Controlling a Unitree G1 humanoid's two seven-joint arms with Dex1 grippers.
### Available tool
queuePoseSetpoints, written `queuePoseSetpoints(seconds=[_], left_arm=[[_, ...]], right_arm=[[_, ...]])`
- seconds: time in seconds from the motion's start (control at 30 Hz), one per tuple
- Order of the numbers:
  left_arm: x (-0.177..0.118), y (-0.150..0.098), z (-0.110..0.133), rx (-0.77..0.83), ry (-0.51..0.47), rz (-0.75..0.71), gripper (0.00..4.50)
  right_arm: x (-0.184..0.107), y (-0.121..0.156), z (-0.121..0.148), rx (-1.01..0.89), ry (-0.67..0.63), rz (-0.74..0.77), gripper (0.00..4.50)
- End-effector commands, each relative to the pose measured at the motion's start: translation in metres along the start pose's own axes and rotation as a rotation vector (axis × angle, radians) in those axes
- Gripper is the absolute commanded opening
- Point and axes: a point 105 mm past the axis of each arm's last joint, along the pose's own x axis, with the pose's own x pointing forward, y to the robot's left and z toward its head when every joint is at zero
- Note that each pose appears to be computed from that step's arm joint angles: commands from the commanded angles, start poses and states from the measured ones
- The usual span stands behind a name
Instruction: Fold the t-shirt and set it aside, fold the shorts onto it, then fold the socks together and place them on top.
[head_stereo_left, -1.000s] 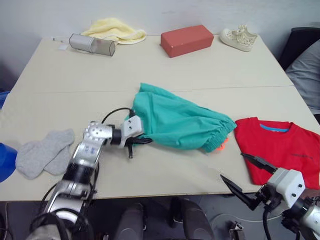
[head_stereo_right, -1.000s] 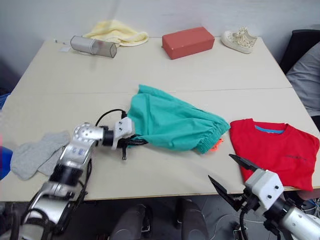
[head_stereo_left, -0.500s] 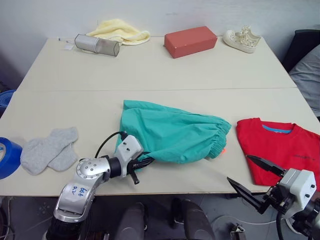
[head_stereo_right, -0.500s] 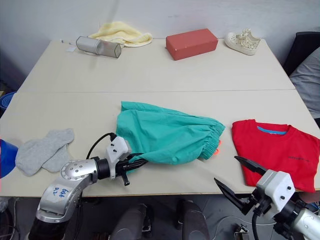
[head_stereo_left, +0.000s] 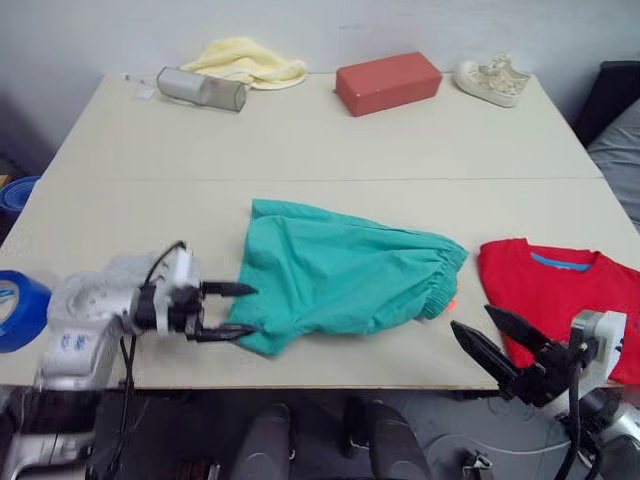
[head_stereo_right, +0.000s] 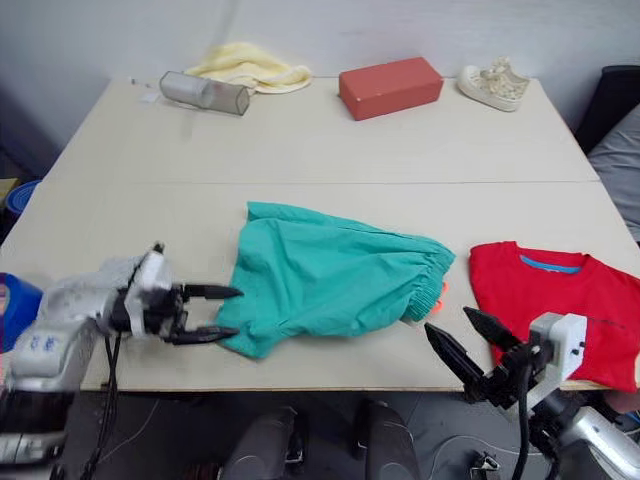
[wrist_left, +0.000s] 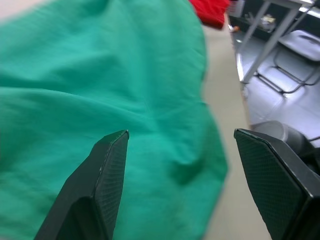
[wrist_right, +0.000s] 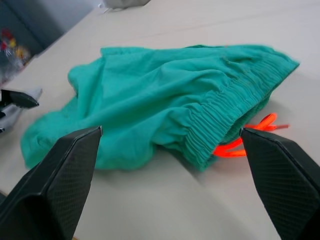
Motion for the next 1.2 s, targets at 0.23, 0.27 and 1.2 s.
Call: queuePoseSetpoints(seconds=[0.23, 0.27, 1.2], left_arm=[[0.08, 0.034, 0.026, 0.186, -0.083, -0.02, 1.69], [0.086, 0.036, 0.024, 0.2, -0.074, -0.022, 1.4], [0.116, 0.053, -0.035, 0.183, 0.102, 0.095, 0.0]], right_arm=[[0.034, 0.0, -0.007, 0.075, -0.001, -0.102, 4.5], [0.034, -0.002, -0.007, 0.019, 0.008, -0.094, 4.5], [0.057, -0.028, -0.02, -0.471, 0.095, 0.034, 1.35]])
